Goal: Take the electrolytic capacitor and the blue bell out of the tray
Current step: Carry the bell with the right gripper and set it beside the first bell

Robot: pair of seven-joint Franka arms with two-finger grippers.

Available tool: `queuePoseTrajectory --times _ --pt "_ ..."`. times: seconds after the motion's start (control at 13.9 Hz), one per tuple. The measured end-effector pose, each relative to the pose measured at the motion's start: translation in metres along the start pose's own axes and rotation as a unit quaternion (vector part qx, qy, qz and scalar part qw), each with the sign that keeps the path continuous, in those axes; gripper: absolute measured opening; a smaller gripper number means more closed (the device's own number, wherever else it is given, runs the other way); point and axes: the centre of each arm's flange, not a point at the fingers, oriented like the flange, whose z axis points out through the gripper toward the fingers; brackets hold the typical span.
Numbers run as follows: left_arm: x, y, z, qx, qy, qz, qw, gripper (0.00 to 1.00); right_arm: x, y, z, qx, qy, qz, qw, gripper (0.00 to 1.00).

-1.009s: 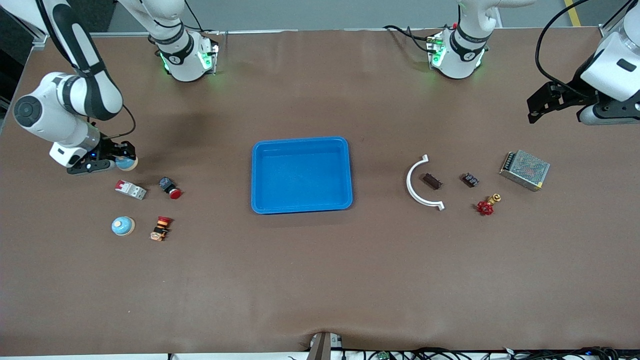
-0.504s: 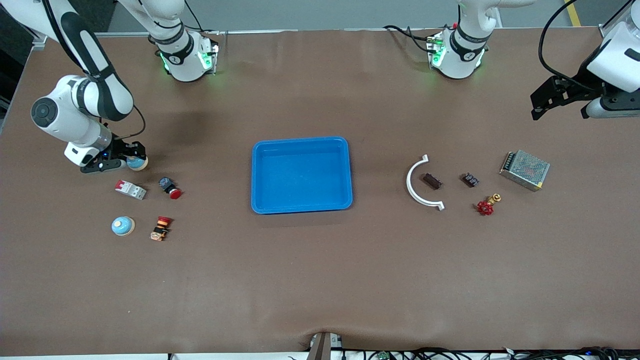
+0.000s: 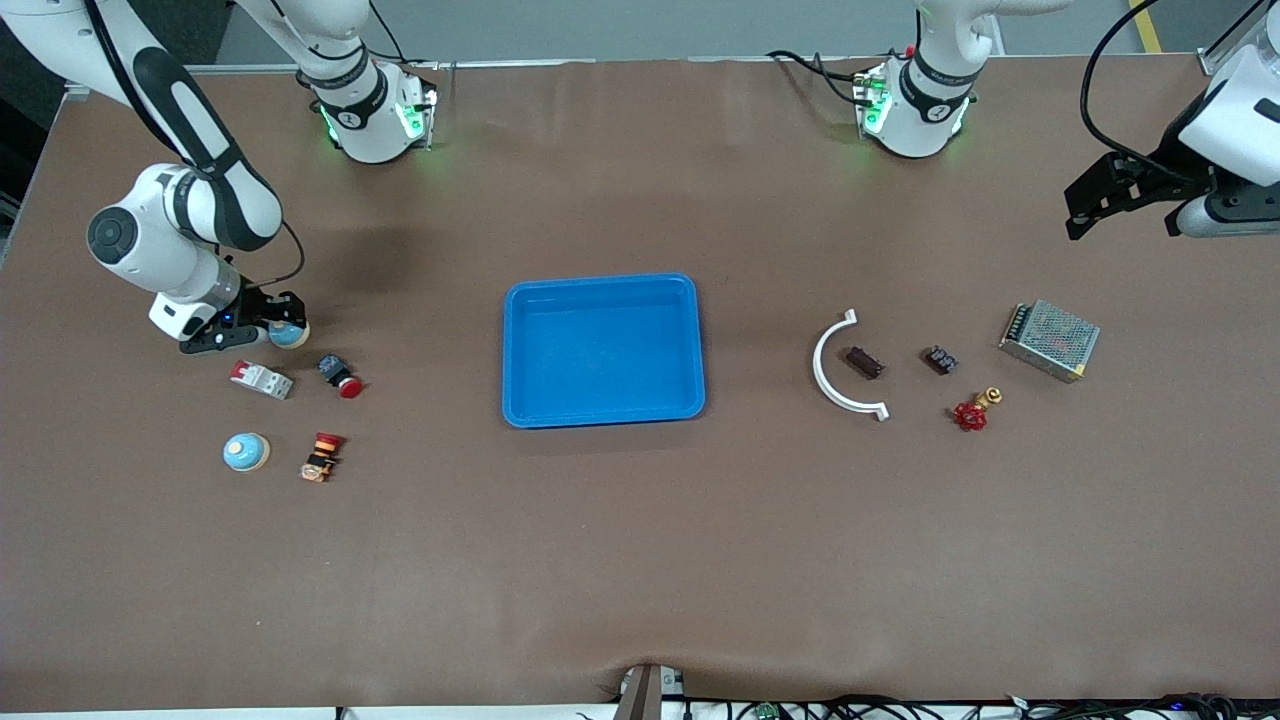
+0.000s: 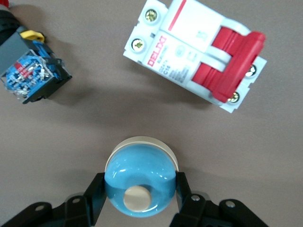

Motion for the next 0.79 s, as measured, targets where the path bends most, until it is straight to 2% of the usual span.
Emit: queuePoseTrajectory --times 0.22,0.29,0.5,0.65,0.79 --pt "0.000 -0.001 0.000 0.000 -0.001 -0.001 1.000 1.00 0.000 0.000 0.000 0.000 0.000 0.000 1.000 0.63" --pt "0.000 -0.001 0.001 0.000 -0.002 -0.001 1.000 1.00 0.000 0.000 0.001 0.001 -0.001 0.000 1.000 0.68" --pt "0.000 -0.001 0.001 0.000 -0.003 -0.001 1.000 1.00 0.001 0.000 -0.001 0.004 -0.009 -0.001 1.000 0.99" --pt "0.000 -0.001 0.003 0.001 -0.005 -0.001 1.000 1.00 0.009 -0.001 -0.019 0.009 -0.033 -0.005 0.999 1.00" --pt "0.000 -0.001 0.004 0.001 -0.005 -0.001 1.000 1.00 0.030 -0.008 -0.064 0.011 -0.061 0.001 0.998 1.00"
